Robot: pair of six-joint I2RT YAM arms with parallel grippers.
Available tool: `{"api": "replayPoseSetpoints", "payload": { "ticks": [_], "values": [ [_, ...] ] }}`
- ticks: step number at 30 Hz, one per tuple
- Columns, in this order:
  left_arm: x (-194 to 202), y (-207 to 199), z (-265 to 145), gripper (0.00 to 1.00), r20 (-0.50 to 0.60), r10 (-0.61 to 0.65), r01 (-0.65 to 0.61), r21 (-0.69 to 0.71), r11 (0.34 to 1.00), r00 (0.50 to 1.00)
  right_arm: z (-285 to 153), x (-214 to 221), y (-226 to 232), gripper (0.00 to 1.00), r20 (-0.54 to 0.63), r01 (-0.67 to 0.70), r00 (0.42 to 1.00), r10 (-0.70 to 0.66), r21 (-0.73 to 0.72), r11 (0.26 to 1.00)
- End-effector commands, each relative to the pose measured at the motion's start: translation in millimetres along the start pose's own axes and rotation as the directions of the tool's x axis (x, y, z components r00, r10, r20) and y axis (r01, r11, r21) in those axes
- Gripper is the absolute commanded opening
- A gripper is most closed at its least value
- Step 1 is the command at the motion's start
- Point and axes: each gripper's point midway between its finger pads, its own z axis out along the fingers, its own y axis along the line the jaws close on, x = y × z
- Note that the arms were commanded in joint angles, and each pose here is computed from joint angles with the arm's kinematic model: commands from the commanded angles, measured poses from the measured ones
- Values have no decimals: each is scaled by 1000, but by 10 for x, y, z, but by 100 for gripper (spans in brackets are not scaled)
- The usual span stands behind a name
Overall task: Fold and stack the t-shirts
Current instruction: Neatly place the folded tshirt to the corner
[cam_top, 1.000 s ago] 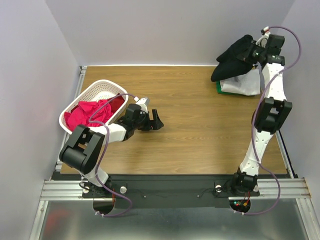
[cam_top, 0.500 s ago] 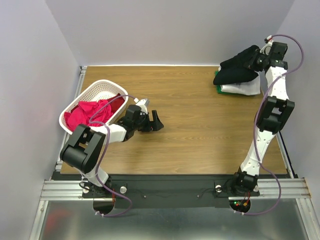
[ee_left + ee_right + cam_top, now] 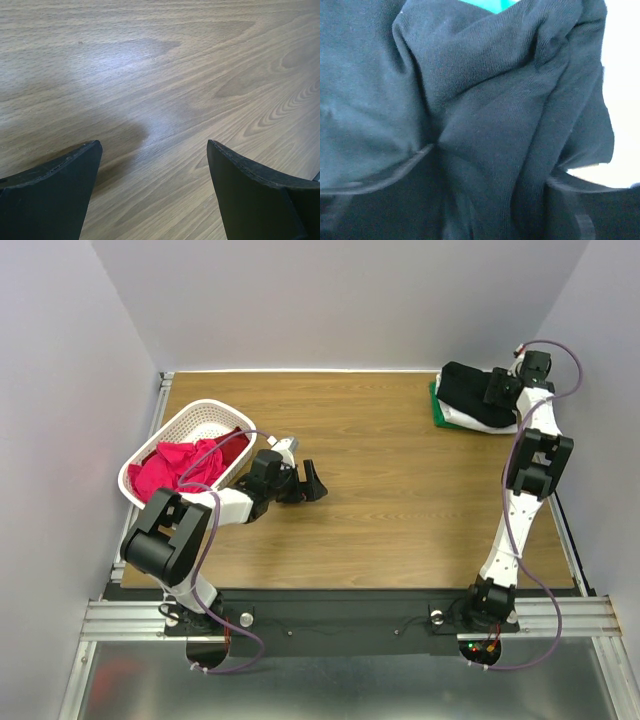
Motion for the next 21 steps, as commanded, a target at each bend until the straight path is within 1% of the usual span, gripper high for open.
{"api": "replayPoseSetpoints", "payload": {
  "ticks": [1, 2, 3, 4, 5, 9, 10, 13, 14, 15, 17, 21],
  "values": [
    [-176, -76, -62, 98, 58, 12, -13, 12, 1000, 998, 39, -217, -190, 78, 69, 51, 996, -58, 89, 995],
    [-177, -79, -65, 98, 58, 9, -10, 12, 1000, 998, 54, -201, -168, 80, 67, 51, 996, -57, 80, 995],
    [-177, -79, -65, 98, 58, 9, -10, 12, 1000, 998, 39, -216, -154, 92, 70, 50, 996, -56, 74, 996],
    [-193, -87, -69, 98, 63, 9, -10, 13, 1000, 998, 21, -238, -139, 98, 75, 50, 996, -55, 68, 996],
    [-193, -86, -75, 98, 63, 9, -9, 12, 1000, 998, -10, -275, -116, 100, 83, 46, 995, -51, 59, 997],
    [-223, -92, -103, 98, 75, 15, -15, 10, 1000, 997, -276, -561, -14, 100, 146, 38, 988, -41, 29, 999],
    [-240, -111, -115, 98, 81, 16, -17, 13, 1000, 997, -422, -682, 11, 100, 173, 35, 984, -39, 29, 999],
    [-261, -117, -143, 98, 91, 20, -21, 10, 1000, 996, -662, -868, 35, 100, 221, 32, 975, -40, 42, 999],
    [-273, -114, -154, 98, 95, 23, -24, 5, 1000, 995, -879, -1028, 25, 100, 260, 29, 964, -46, 66, 997],
    [-298, -130, -180, 98, 105, 27, -28, 7, 1000, 994, -914, -996, 19, 100, 258, 28, 965, -48, 81, 996],
    [-314, -124, -205, 98, 114, 34, -34, -1, 999, 993, -1069, -1065, 2, 100, 286, 26, 956, -56, 107, 994],
    [-355, -137, -291, 98, 129, 54, -53, -12, 999, 990, -1496, -1206, -165, 100, 349, 6, 933, -89, 233, 972]
  ]
}}
